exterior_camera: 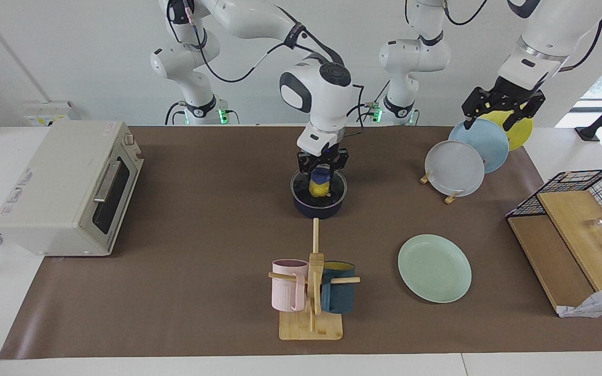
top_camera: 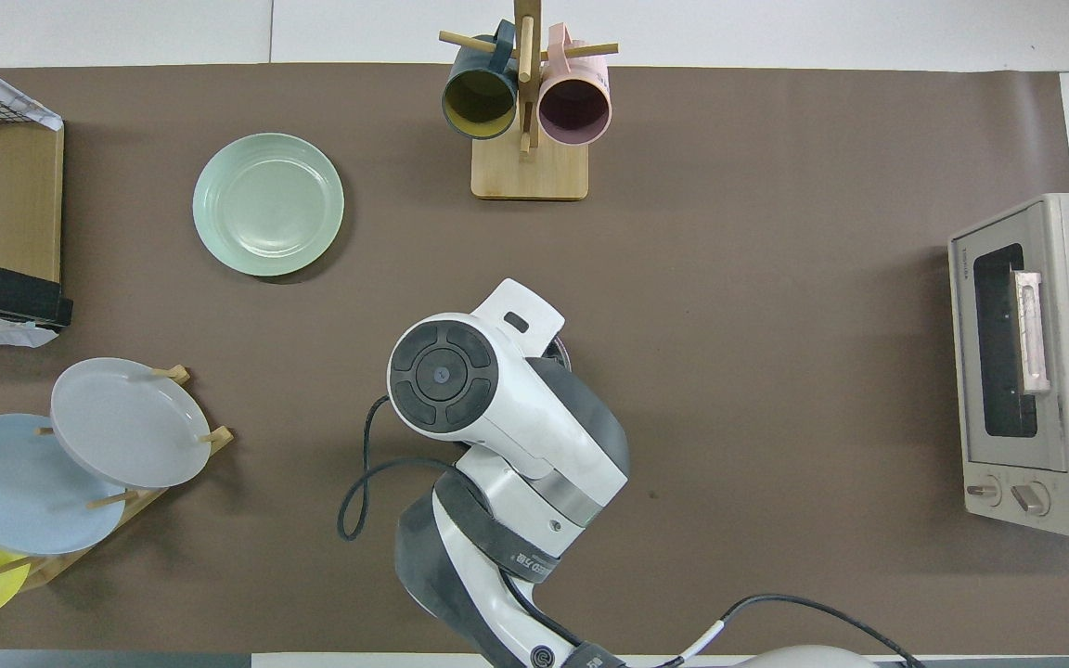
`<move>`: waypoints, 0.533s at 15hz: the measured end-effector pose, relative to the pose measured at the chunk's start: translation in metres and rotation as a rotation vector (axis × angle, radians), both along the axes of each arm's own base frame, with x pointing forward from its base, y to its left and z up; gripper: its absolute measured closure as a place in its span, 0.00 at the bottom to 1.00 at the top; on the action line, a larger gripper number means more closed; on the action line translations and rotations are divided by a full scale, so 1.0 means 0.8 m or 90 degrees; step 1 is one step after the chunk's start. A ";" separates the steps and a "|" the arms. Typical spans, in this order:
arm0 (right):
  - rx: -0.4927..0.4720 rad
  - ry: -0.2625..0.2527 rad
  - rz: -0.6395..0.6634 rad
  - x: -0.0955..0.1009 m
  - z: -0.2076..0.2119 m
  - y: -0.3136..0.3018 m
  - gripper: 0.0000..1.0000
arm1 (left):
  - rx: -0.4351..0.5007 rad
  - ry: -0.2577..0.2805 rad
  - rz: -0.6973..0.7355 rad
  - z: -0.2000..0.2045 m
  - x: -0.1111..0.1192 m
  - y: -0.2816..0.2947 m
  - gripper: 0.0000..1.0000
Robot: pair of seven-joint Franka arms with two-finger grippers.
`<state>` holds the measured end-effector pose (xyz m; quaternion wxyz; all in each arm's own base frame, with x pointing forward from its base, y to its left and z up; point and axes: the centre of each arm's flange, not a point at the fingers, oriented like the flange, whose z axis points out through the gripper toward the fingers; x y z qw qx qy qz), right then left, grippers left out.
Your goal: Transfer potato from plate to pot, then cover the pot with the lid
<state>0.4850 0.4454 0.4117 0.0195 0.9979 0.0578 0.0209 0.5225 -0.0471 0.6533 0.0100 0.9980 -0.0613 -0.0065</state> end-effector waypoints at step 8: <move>0.001 0.001 -0.013 -0.003 0.000 0.003 0.33 | 0.000 0.000 0.002 0.000 0.000 0.002 0.00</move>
